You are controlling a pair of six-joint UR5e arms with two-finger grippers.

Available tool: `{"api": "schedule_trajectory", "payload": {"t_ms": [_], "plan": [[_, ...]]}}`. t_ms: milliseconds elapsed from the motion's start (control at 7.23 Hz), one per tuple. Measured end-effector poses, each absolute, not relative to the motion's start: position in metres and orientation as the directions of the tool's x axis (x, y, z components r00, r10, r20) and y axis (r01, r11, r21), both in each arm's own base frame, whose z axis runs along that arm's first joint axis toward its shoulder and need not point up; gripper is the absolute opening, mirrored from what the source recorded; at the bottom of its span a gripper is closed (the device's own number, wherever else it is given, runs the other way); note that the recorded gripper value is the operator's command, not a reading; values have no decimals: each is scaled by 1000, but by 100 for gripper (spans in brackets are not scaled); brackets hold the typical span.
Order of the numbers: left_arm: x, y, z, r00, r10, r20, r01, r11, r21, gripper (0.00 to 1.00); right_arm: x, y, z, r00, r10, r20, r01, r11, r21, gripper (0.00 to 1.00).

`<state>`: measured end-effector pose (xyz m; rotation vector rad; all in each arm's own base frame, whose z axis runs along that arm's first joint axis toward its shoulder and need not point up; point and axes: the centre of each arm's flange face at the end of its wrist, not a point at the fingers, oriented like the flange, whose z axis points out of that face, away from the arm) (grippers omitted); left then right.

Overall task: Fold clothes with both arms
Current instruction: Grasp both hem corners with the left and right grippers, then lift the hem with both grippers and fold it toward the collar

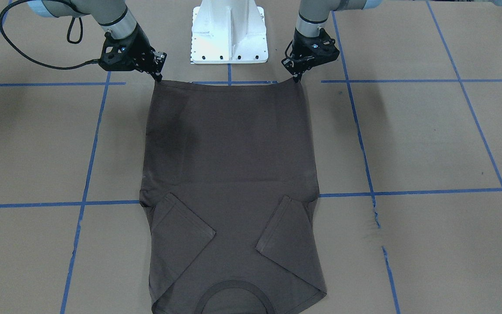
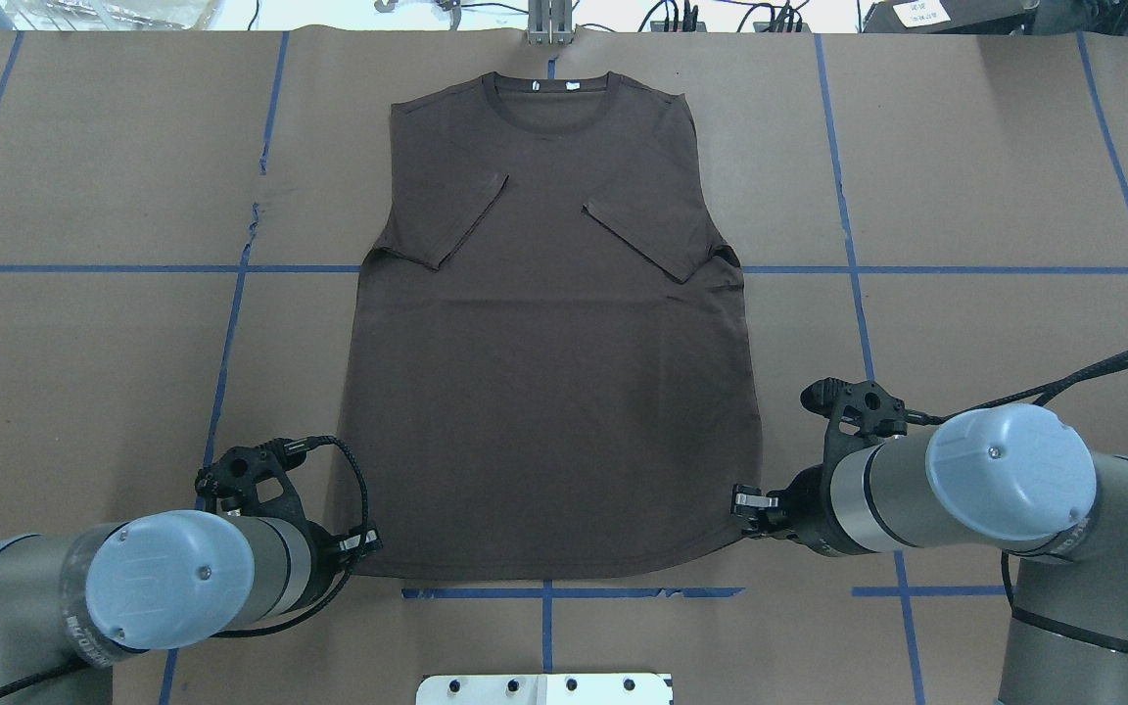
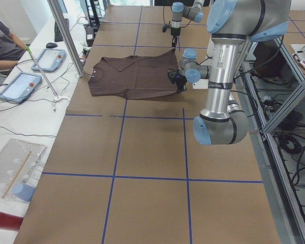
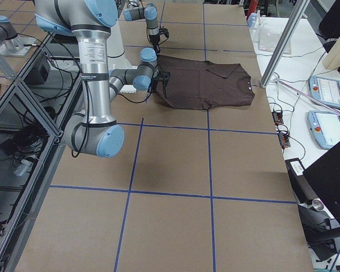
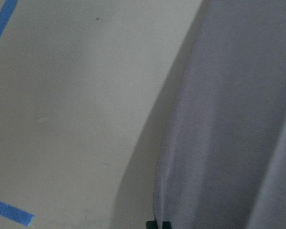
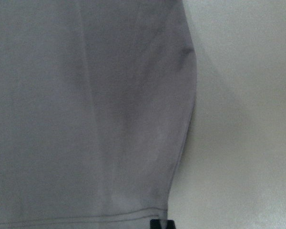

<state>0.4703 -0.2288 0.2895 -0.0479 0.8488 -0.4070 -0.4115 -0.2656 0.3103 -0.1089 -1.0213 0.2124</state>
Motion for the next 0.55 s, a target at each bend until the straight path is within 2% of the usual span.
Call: {"api": "schedule_trajectory", "payload": {"t_ms": [554], "plan": [[421, -173, 226, 589, -250, -769, 164, 968, -190, 0, -343, -224, 306, 508, 225, 831, 18, 962, -271, 0]]}}
